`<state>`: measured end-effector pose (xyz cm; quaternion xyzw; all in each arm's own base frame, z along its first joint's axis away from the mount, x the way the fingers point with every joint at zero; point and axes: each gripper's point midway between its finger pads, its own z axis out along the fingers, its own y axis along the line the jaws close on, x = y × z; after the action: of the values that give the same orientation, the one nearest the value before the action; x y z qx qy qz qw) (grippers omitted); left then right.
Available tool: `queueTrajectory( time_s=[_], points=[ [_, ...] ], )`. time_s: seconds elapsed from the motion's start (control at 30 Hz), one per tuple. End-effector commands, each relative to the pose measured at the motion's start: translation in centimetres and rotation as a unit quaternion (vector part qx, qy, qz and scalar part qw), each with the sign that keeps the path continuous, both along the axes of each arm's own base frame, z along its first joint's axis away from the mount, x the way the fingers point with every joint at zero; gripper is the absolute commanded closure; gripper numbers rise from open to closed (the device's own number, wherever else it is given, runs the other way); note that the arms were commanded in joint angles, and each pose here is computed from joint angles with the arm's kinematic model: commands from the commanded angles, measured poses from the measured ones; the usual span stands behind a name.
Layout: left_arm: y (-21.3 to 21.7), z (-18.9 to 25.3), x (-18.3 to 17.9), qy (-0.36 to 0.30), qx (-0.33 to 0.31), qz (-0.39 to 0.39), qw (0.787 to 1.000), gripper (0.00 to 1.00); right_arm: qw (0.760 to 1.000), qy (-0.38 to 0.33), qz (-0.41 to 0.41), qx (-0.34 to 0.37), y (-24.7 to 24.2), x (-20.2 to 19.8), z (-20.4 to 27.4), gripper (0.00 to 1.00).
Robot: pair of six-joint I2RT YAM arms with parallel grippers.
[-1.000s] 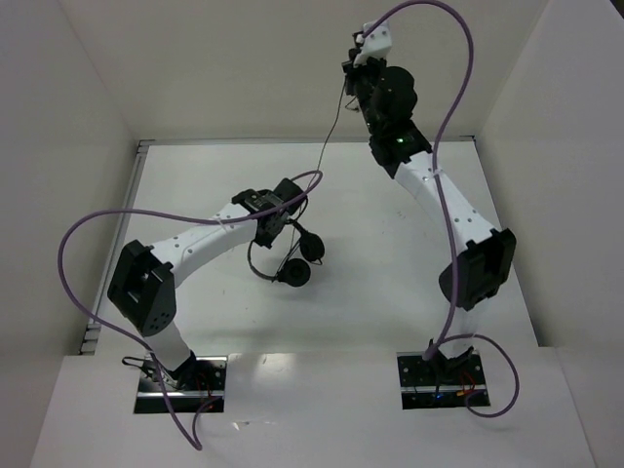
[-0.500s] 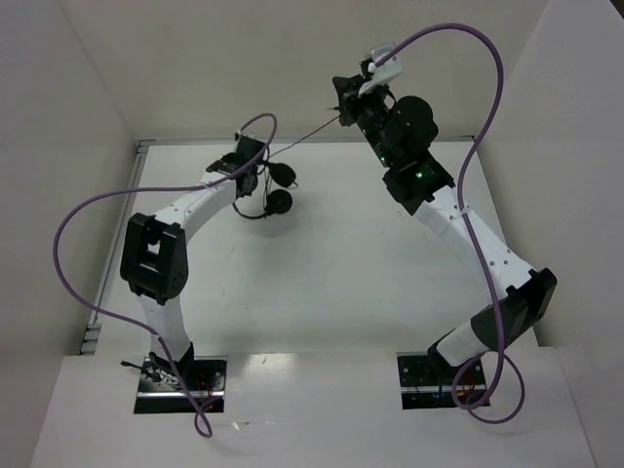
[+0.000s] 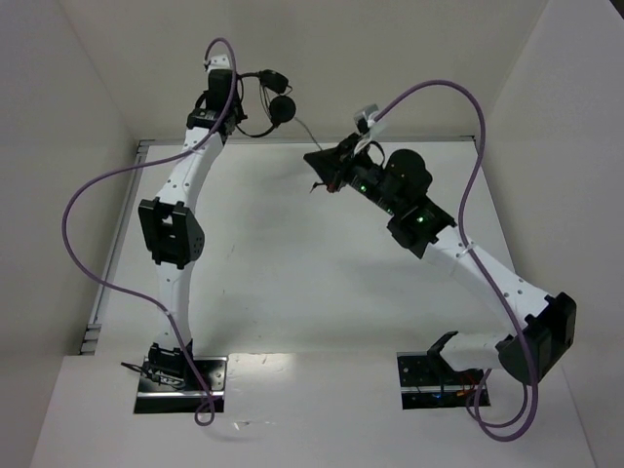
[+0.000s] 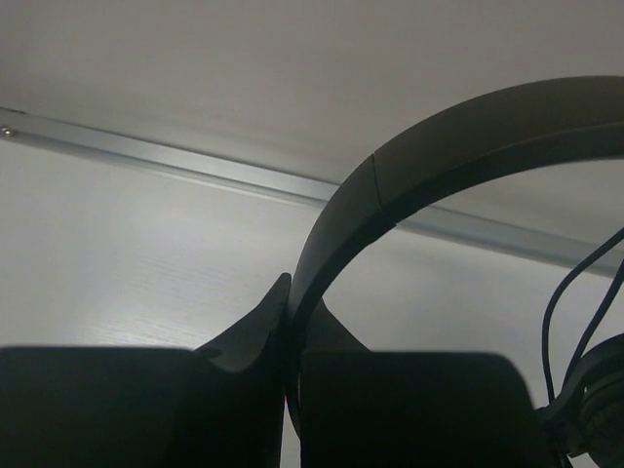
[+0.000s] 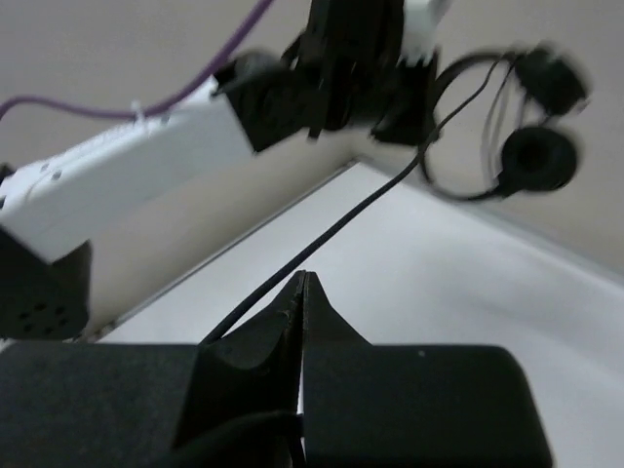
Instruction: Wrap the headphones
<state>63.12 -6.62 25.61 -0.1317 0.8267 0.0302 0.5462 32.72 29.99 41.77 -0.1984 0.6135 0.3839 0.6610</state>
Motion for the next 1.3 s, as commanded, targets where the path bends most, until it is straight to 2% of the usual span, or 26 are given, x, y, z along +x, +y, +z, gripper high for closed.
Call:
queueTrajectory(
  time_s=[0.0, 0.1, 0.23, 0.3, 0.37, 0.4, 0.5, 0.53, 0.67, 0.77, 0.8, 1.03, 1.27],
  points=[
    [-1.6, 4.3, 1.3, -0.067, -0.079, -0.027, 0.994, 1.0, 0.995, 0.02, 0.079, 0.051, 2.5, -3.6, -0.2, 0.99],
    [-2.9, 5.8, 1.0, -0.079, -0.106, -0.056, 0.99, 1.0, 0.994, 0.065, 0.085, 0.027, 4.5, -3.9, -5.0, 0.99],
    [-3.2, 10.2, -0.4, -0.114, -0.122, -0.089, 0.982, 1.0, 0.991, 0.123, 0.05, -0.015, 4.0, -2.9, -12.1, 0.99],
    [-3.0, 12.2, -1.1, -0.127, -0.15, -0.121, 0.973, 1.0, 0.986, 0.158, 0.022, -0.044, 3.6, -2.2, -16.4, 0.99],
    [-3.3, 15.1, -2.6, -0.146, -0.163, -0.147, 0.965, 1.0, 0.982, 0.18, 0.015, -0.063, 3.6, -1.9, -19.1, 0.99],
    [-3.4, 15.8, -3.1, -0.15, -0.159, -0.155, 0.963, 1.0, 0.977, 0.197, 0.007, -0.078, 3.6, -1.6, -21.5, 0.99],
    [-4.3, 17.8, -5.7, -0.154, -0.163, -0.192, 0.955, 1.0, 0.971, 0.217, -0.017, -0.098, 3.6, -0.5, -24.9, 0.99],
    [-4.6, 17.1, -6.2, -0.143, -0.167, -0.2, 0.955, 1.0, 0.97, 0.217, -0.017, -0.104, 3.7, -0.4, -25.5, 0.99],
    [-6.4, 20.7, -10.1, -0.163, -0.186, -0.264, 0.932, 1.0, 0.968, 0.21, -0.029, -0.137, 3.7, 0.6, -28.3, 0.99],
    [-6.8, 21.2, -11.8, -0.16, -0.194, -0.276, 0.928, 1.0, 0.968, 0.192, -0.047, -0.158, 3.7, 1.9, -29.0, 0.99],
    [-6.6, 22.6, -13.3, -0.17, -0.192, -0.278, 0.926, 1.0, 0.968, 0.183, -0.057, -0.16, 3.5, 2.4, -28.6, 0.99],
    [-5.0, 25.1, -19.0, -0.187, -0.161, -0.265, 0.932, 1.0, 0.953, 0.19, -0.138, -0.192, -0.6, 4.5, -31.4, 0.99],
    [-2.8, 27.4, -21.6, -0.219, -0.138, -0.218, 0.941, 1.0, 0.933, 0.219, -0.185, -0.217, -5.0, 3.3, -34.6, 0.99]
  ],
)
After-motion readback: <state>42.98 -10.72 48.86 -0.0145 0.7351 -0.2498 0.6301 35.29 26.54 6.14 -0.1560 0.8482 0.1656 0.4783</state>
